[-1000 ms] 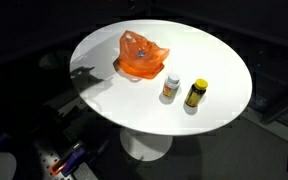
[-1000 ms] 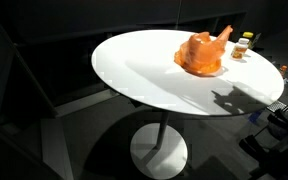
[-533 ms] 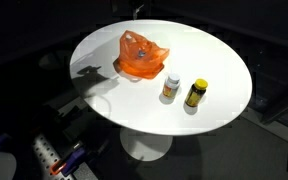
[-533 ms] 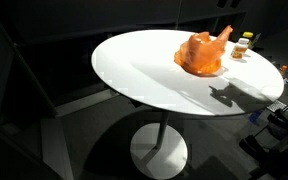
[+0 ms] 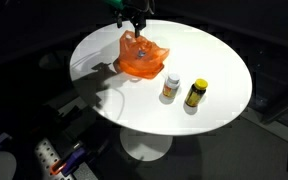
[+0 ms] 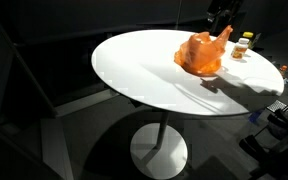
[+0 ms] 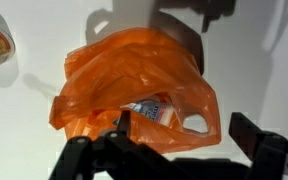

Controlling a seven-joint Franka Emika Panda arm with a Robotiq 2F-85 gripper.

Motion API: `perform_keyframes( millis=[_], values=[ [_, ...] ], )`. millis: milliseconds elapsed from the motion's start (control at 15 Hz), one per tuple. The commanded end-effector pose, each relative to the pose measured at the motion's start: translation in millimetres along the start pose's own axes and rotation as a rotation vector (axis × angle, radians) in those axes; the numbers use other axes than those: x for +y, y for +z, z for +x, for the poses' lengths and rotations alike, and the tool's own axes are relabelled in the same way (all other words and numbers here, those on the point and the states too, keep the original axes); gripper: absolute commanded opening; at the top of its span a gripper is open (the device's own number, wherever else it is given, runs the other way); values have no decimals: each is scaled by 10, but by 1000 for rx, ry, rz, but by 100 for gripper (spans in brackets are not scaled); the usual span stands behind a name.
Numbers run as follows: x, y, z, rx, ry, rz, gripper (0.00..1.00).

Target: Remove the white bottle from the plastic

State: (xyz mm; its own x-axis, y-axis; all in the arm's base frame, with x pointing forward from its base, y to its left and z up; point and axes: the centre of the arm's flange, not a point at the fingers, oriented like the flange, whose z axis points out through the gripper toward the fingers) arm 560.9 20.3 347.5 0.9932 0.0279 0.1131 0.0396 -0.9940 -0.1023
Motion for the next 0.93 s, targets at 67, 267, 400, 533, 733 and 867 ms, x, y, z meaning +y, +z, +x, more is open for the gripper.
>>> perform_keyframes(
  millis=[67, 267, 400, 533, 733, 867],
  values=[
    [46, 172, 85, 10, 23, 22, 100],
    [72, 279, 93, 20, 39, 32, 100],
    [82, 347, 89, 13, 52, 40, 100],
    [77, 411, 71, 0, 73, 47, 100],
    [95, 479, 77, 1, 103, 38, 100],
    [123, 505, 119, 17, 110, 30, 100]
  ],
)
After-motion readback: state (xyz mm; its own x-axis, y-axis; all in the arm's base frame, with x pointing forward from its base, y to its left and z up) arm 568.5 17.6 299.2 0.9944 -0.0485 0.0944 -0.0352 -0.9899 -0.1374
